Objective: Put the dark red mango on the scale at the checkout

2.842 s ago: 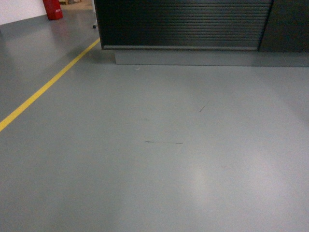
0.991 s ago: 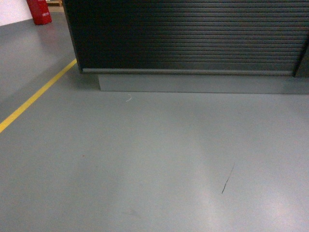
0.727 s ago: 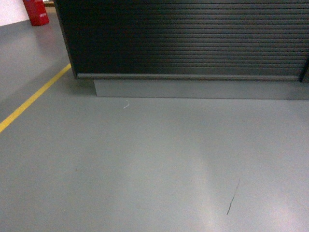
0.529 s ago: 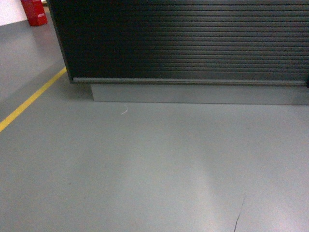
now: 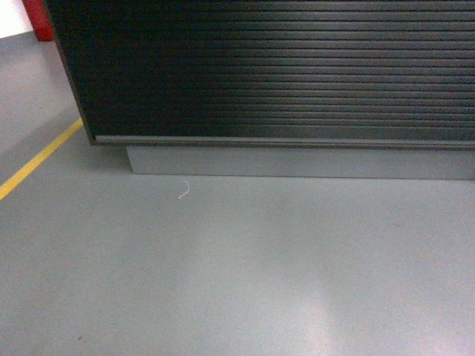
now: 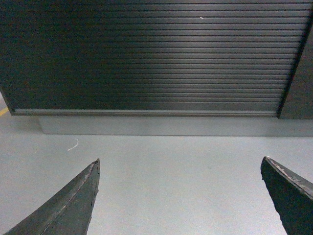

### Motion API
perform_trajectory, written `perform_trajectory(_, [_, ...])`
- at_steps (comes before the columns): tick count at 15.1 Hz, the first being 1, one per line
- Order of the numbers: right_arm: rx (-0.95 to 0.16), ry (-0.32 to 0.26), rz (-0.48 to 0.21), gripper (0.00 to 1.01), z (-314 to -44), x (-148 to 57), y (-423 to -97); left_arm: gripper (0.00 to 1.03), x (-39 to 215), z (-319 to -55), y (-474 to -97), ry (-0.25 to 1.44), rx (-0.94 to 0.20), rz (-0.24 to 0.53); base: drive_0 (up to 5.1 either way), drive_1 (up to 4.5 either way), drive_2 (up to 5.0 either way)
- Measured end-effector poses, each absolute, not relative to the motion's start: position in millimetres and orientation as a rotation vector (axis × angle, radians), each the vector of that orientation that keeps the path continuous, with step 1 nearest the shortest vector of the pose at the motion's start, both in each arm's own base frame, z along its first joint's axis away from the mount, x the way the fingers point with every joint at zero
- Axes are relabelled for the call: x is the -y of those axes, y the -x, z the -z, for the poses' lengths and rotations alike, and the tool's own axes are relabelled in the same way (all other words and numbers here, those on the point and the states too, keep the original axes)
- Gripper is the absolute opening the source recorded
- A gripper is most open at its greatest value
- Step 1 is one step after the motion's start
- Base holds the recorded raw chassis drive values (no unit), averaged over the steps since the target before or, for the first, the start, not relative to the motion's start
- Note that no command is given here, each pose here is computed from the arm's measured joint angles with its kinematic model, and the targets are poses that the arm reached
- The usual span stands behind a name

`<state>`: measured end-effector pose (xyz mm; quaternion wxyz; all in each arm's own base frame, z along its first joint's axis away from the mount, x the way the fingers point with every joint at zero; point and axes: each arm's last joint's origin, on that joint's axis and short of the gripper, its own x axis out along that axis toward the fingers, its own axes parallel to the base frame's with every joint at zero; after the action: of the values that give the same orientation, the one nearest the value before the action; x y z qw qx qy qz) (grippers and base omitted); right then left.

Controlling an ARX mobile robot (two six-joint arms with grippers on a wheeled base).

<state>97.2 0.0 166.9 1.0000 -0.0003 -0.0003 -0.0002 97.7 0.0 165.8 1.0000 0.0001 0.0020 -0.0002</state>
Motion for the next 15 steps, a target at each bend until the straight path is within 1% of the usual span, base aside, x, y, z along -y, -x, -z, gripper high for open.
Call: perform_trajectory(15, [0.002,0.001,0.000,0.98,-167.0,0.0,-97.2,0.98,0.0,-165.6,-97.7,0.000,-0.006,0.000,0.0,4.35,-4.3])
